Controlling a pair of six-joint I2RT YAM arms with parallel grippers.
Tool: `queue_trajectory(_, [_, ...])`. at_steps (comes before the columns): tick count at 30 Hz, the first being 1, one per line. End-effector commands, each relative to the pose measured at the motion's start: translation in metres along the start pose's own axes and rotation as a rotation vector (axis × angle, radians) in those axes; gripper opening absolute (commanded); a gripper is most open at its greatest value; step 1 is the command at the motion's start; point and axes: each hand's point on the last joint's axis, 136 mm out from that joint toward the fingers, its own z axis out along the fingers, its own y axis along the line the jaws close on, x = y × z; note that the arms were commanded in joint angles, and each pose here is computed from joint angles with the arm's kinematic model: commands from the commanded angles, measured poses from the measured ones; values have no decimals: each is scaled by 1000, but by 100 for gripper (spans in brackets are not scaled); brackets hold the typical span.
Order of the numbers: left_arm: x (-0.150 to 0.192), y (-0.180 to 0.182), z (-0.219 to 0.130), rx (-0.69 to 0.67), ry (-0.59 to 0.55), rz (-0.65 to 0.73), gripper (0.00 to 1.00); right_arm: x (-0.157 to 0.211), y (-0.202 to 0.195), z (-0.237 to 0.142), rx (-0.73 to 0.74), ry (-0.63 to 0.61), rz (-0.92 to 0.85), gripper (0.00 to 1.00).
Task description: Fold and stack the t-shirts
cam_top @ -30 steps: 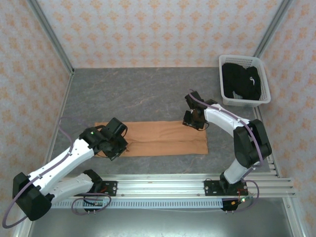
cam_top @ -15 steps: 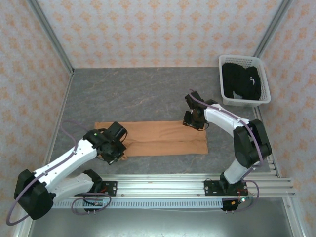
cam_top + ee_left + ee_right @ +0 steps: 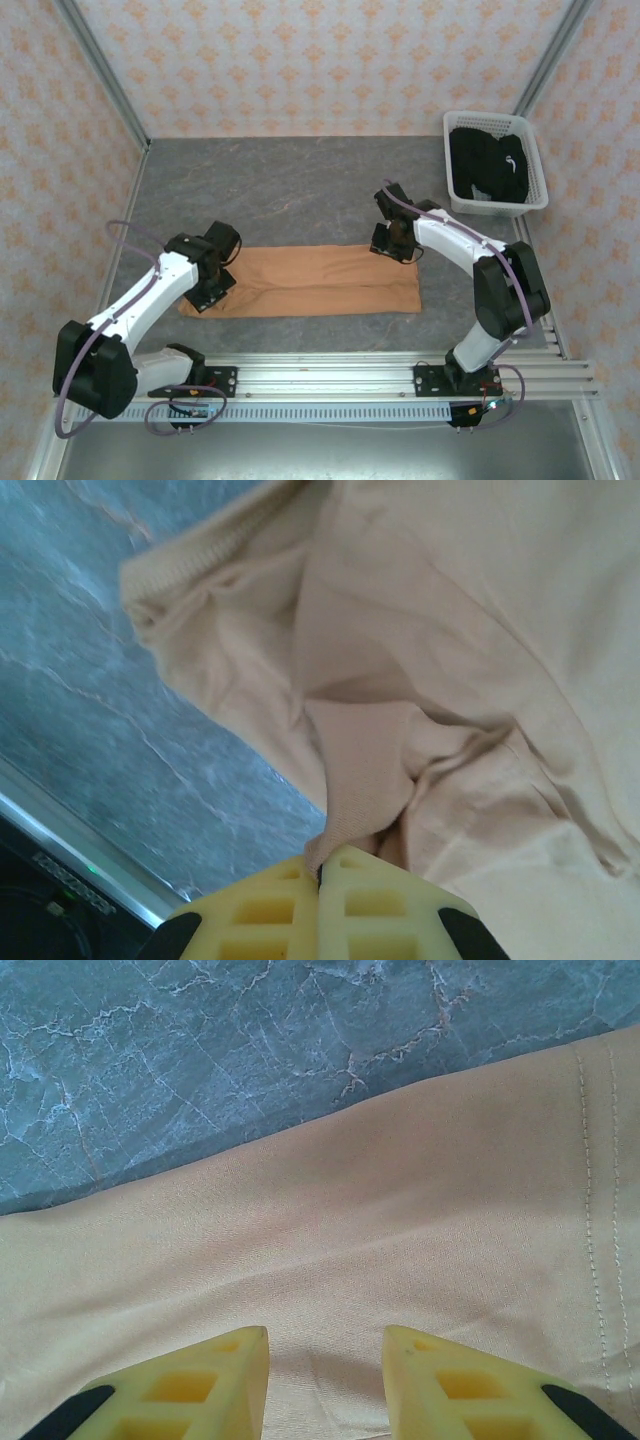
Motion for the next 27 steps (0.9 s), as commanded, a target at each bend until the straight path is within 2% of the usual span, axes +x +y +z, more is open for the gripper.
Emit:
queue_trajectory(1, [-23,11,-2,-89,-78,48,0,-3,-3,-8,20,-24,0,36])
queue_trajectory(7, [-32,25,16,-185,-87,30,0,3,-15,-4,47,-25,17,36])
queue_trajectory(15, [-40,26,47,-203,-57,-80,1,10,-25,0,58,-23,42,36])
queue_trajectory(18, [-40,19,59,-211,-29,-79,16,12,-30,1,66,-25,57,36])
queue_trajectory(19, [-43,18,61,-222,-30,-79,24,12,-31,1,66,-24,63,36])
queue_trajectory(20, [-46,19,61,-235,-36,-81,36,13,-32,1,67,-24,68,36])
queue_trajectory(22, [-56,19,60,-243,-59,-89,46,13,-35,-1,68,-28,80,36])
queue_trajectory(24, [-67,18,50,-243,-90,-92,50,12,-39,-2,70,-30,97,36])
queue_trajectory(27, [-76,19,18,-208,-152,-92,56,8,-51,-5,82,-35,133,37])
